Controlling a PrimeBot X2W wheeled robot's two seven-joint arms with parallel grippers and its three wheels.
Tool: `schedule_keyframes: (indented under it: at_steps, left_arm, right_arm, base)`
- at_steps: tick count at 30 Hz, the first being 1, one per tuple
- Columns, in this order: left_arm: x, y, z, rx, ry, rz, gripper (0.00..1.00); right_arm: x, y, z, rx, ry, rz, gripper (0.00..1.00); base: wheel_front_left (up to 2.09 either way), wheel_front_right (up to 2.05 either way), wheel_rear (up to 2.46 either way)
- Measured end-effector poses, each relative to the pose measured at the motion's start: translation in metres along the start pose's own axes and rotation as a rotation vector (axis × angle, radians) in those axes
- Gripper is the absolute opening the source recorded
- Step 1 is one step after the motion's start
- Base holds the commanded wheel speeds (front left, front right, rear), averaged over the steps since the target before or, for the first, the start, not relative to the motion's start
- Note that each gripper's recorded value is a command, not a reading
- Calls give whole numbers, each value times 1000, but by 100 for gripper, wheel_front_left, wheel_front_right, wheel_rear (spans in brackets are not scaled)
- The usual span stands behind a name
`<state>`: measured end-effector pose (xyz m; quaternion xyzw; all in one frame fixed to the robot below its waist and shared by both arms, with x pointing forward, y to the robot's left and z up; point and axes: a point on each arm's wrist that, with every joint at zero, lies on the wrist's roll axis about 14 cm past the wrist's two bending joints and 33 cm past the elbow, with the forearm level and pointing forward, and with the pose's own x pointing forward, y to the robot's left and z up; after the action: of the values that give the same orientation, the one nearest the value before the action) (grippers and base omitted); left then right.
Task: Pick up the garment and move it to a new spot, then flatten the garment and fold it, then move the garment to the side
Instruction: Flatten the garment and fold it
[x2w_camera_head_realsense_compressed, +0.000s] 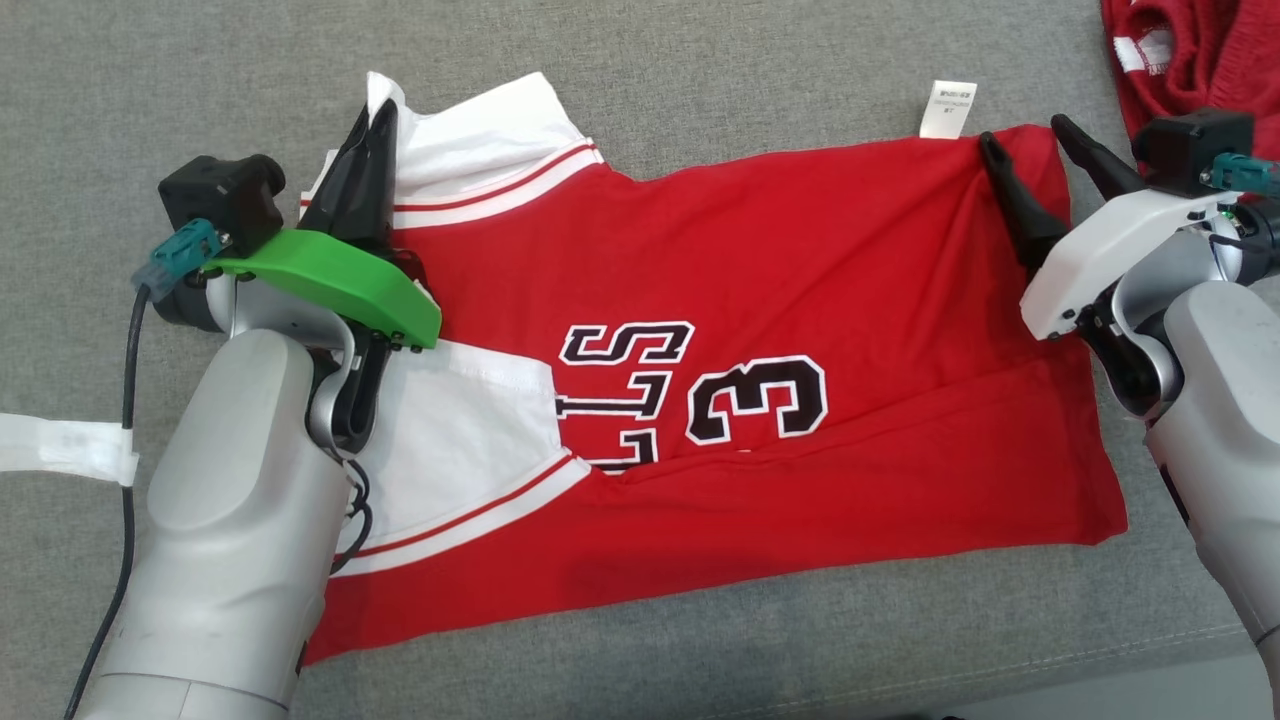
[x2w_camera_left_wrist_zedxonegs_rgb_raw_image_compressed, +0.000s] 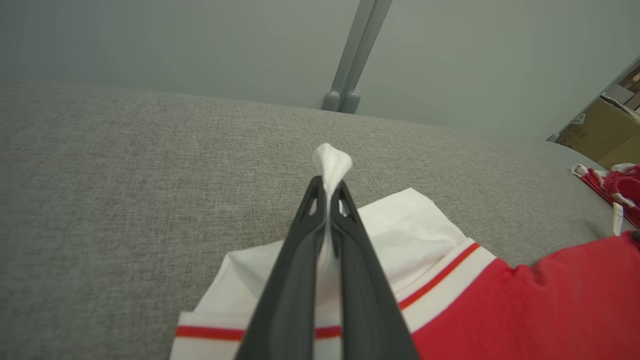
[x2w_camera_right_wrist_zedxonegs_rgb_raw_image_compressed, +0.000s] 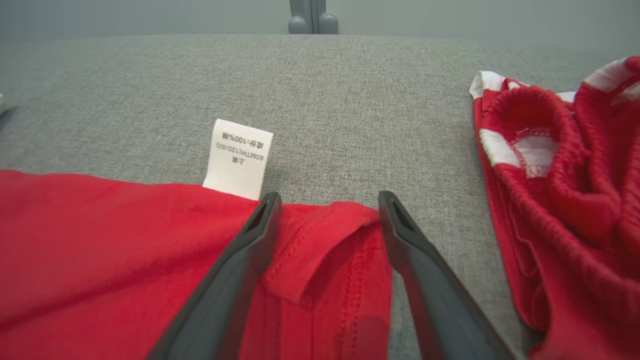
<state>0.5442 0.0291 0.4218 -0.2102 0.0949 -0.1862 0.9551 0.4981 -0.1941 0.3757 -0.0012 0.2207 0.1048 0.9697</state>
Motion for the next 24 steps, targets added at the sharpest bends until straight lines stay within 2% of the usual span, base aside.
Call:
schedule_keyframes:
  at_steps: [2, 3, 5, 9, 11, 20, 24]
  left_arm:
    - [0, 0, -1, -1, 0, -2, 0]
    - [0, 0, -1, -1, -2, -2, 0]
    - [0, 0, -1, -2, -3, -2, 0]
    - [0, 0, -2, -3, -2, -1, 0]
    - [0, 2, -3, -6, -2, 2, 0]
    - [-11, 4, 15, -49, -65, 24, 0]
    - [-22, 7, 35, -64, -131, 41, 0]
  right_arm:
    - [0, -1, -6, 5, 24, -5, 100]
    - [0, 0, -8, 8, 28, -5, 96]
    - [2, 0, -7, 13, 27, -5, 53]
    - [6, 0, -4, 15, 29, -8, 33]
    - [7, -6, -12, 43, 63, -30, 0]
    - [0, 2, 33, 29, -161, -8, 0]
    - [-15, 10, 28, 25, -189, 5, 0]
  base:
    - [0, 0, 0]
    - [0, 0, 0]
    - [0, 0, 0]
    - [0, 0, 0]
    - [0, 0, 0]
    - [0, 0, 0]
    - [0, 0, 0]
